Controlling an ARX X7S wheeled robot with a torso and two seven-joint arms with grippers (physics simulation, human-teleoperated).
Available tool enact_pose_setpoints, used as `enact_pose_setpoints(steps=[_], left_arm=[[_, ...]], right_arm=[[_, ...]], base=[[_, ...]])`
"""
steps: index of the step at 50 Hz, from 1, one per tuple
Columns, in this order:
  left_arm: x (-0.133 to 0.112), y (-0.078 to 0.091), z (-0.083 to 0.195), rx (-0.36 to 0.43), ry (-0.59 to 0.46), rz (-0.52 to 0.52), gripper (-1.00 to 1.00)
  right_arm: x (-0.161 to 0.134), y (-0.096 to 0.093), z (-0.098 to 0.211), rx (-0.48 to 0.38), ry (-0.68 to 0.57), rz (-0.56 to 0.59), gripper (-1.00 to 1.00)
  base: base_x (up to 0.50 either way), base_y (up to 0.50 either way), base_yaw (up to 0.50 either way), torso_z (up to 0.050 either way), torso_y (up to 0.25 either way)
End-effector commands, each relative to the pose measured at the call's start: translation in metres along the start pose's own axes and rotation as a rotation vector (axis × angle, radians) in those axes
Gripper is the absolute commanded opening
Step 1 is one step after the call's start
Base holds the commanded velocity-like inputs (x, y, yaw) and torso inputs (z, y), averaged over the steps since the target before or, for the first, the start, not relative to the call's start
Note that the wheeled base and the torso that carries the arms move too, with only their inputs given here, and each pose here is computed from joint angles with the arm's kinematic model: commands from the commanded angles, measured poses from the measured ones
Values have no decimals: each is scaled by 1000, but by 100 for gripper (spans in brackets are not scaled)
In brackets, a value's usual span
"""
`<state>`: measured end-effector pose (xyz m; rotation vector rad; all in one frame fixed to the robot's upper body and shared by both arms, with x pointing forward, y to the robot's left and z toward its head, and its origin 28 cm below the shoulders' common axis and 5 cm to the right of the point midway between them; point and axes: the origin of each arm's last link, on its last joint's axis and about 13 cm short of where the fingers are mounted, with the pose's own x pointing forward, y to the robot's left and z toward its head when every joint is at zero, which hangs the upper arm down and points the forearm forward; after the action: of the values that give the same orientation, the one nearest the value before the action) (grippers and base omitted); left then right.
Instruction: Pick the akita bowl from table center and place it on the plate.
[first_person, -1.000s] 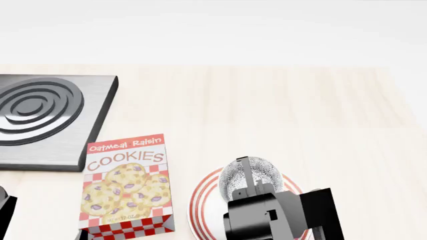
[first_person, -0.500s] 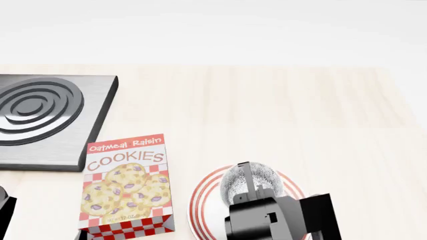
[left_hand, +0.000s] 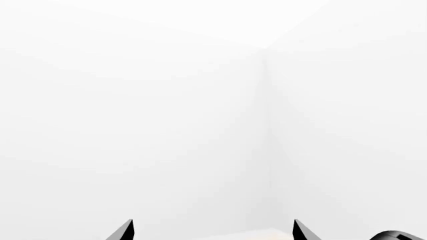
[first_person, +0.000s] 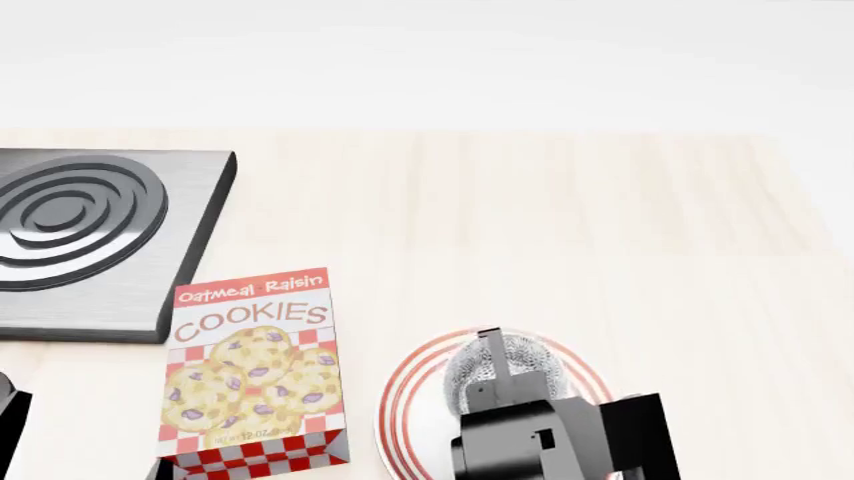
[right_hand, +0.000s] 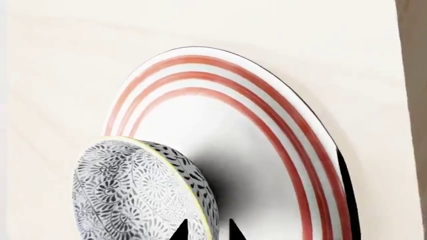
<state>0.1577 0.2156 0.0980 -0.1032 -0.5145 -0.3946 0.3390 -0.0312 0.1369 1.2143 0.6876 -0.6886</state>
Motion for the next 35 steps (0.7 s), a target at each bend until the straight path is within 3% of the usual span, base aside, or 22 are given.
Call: enact_pose_setpoints(steps=[1, 20, 35], left_arm=[[0, 0, 1, -1, 0, -1, 100], [0, -1, 3, -1, -3, -2, 100], [0, -2, 3, -2, -4, -7, 100]], right_arm=[[-3, 2, 0, -6, 11, 43, 100], [-12, 1, 2, -13, 15, 75, 100], [-69, -9, 4, -34, -9, 231, 100]], base=[[0, 0, 0, 0, 0], [0, 0, 0, 0, 0], [0, 0, 0, 0, 0]])
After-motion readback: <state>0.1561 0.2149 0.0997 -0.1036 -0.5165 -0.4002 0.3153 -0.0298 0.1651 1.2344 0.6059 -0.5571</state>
